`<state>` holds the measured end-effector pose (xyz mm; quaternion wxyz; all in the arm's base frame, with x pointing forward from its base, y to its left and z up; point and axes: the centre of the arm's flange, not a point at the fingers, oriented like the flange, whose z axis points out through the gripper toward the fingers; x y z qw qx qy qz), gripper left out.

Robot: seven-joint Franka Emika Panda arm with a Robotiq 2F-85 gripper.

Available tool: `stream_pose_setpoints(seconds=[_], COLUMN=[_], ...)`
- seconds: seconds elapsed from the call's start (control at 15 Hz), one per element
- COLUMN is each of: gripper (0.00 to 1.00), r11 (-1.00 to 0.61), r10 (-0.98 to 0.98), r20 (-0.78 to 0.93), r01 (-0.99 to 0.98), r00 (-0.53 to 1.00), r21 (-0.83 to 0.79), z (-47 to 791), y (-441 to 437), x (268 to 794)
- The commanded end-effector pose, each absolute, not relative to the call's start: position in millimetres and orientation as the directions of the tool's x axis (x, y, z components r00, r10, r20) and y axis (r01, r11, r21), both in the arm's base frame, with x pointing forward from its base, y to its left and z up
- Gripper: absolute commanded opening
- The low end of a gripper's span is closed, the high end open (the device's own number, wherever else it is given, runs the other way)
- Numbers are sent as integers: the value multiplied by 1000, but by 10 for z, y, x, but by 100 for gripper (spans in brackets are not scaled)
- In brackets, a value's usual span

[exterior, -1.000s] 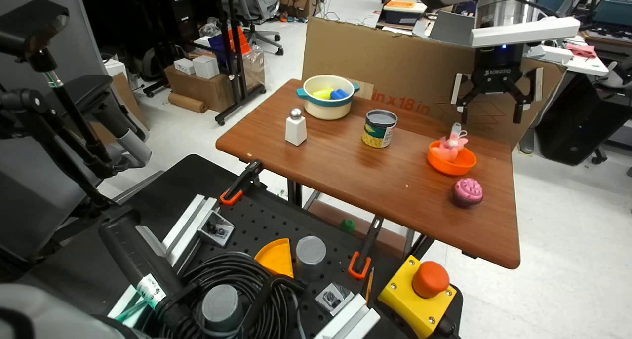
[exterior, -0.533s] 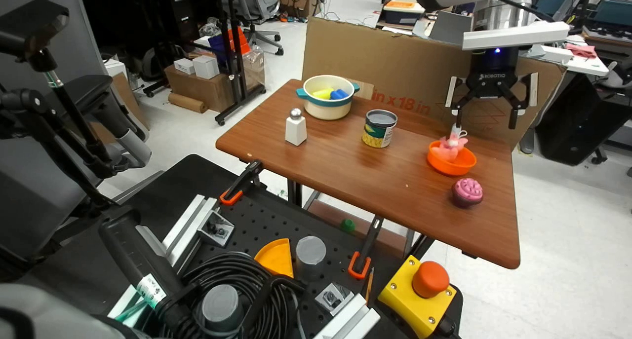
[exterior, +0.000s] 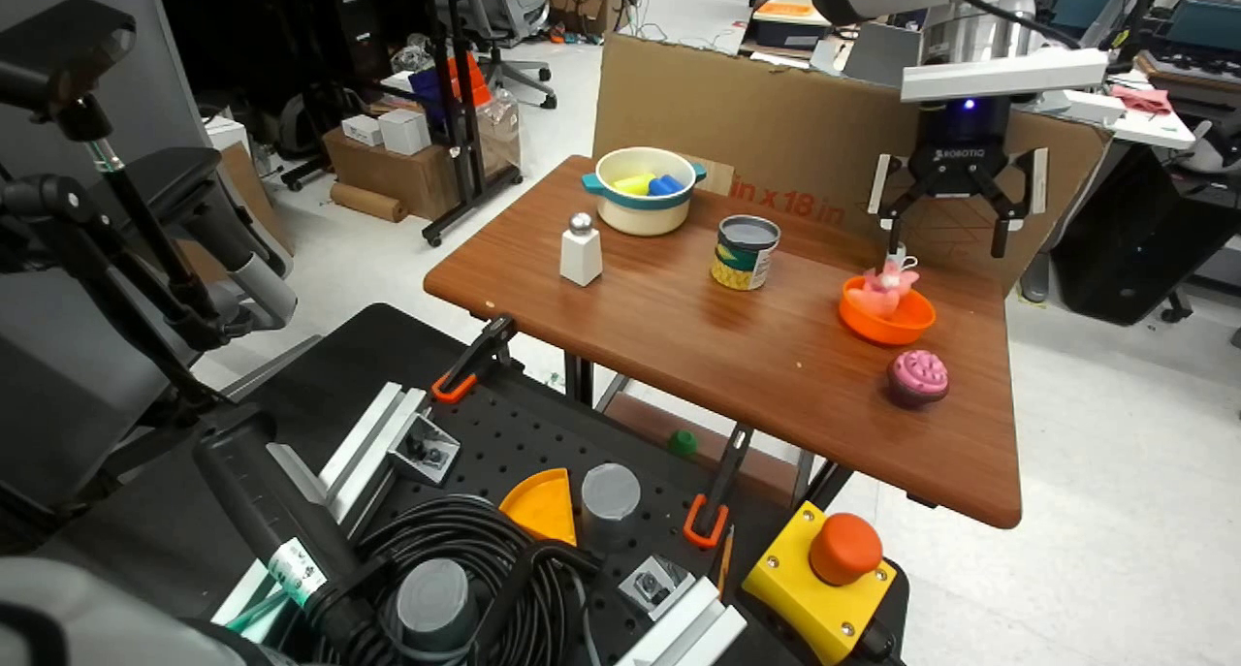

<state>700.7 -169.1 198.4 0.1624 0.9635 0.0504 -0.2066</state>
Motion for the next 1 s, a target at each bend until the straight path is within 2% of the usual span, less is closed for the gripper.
stream_pose_setpoints(seconds=[0.0,0.93], gripper=[100,100], r11=[-941,-927], r10=[36,170], r20=[-430,-473], r01=[176,303], r00=[902,865], r21=[290,220], z=[1957,1896], y=[-1614,-1434], x=[7067,7070])
